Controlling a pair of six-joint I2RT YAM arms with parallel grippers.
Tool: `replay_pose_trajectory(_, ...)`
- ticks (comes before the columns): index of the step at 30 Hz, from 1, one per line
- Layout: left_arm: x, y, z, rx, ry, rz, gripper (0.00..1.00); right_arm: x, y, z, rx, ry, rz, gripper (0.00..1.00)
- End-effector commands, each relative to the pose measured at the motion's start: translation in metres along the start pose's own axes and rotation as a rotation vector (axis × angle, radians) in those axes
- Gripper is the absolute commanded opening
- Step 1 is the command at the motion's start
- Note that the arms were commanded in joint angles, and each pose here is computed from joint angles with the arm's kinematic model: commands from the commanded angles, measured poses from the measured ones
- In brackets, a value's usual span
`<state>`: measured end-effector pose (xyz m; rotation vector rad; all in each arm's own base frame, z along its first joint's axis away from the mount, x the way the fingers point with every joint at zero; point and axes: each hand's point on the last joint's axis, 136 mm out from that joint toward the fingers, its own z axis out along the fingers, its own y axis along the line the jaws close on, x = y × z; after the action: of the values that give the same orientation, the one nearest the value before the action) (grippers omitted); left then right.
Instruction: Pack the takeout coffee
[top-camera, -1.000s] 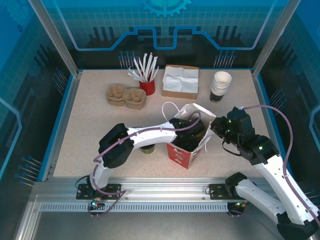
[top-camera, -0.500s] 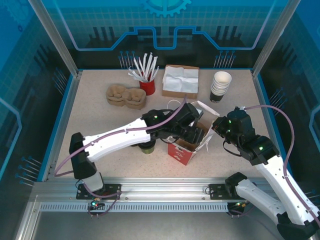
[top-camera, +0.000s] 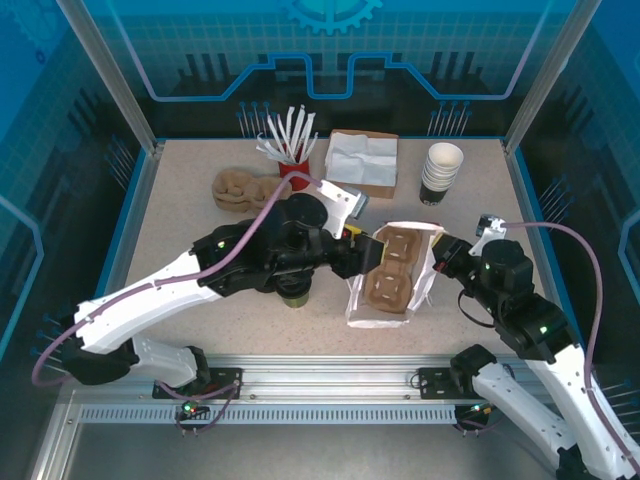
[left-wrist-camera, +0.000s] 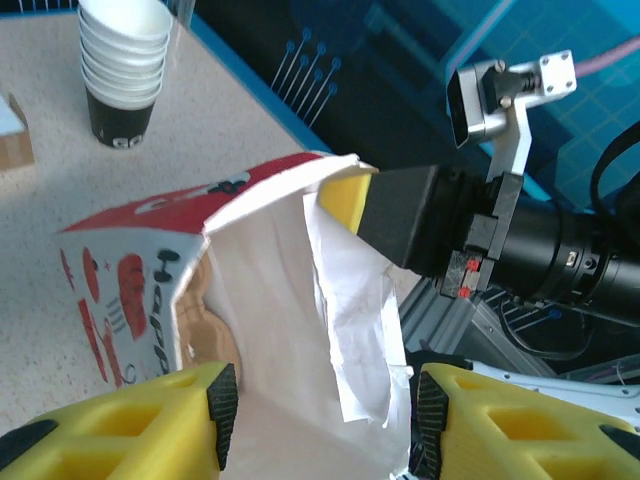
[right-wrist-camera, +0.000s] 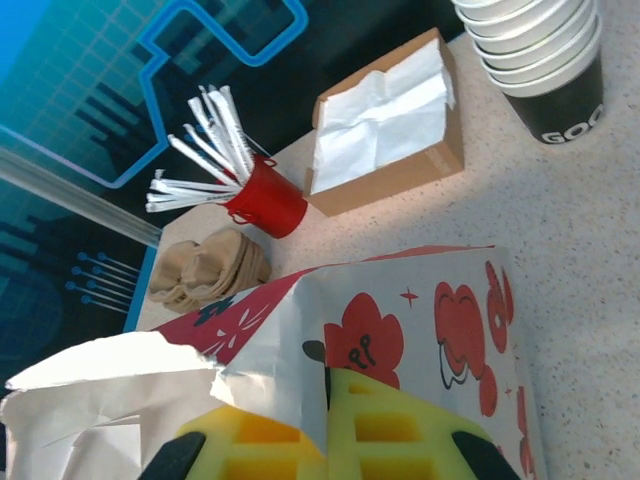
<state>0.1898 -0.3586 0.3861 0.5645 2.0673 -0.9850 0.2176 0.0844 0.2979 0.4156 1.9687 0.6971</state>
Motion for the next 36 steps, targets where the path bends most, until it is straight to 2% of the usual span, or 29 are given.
replay_pose_trajectory(1, -0.003, 0.005, -0.003, -0.02, -0.045, 0.062, 0.52, 0.001, 0.008, -0.003, -0.066, -0.021, -0.041, 0.0)
replay_pose_trajectory(8, 0.007, 0.011, 0.003, -0.035, -0.022, 0.072, 0.52, 0.005, 0.005, -0.004, -0.067, -0.014, -0.038, 0.0)
replay_pose_trajectory(18, 0.005, 0.04, -0.002, -0.181, -0.032, 0.093, 0.56, 0.004, 0.012, 0.011, -0.017, 0.075, -0.052, 0.0)
replay_pose_trajectory(21, 0.003, 0.059, -0.011, -0.261, -0.043, 0.07, 0.57, 0.006, 0.02, 0.021, -0.038, 0.138, -0.041, 0.0)
replay_pose_trajectory(25, 0.005, 0.104, -0.035, -0.443, -0.059, -0.019, 0.62, 0.007, 0.023, 0.042, -0.072, 0.256, 0.06, 0.0)
replay_pose_trajectory(30, 0.02, 0.14, -0.061, -0.531, -0.072, -0.103, 0.65, 0.006, 0.025, 0.063, -0.089, 0.373, 0.114, 0.0)
replay_pose_trajectory(36, 0.052, 0.176, -0.077, -0.619, -0.03, -0.16, 0.72, 0.007, 0.027, 0.085, -0.104, 0.481, 0.118, 0.0)
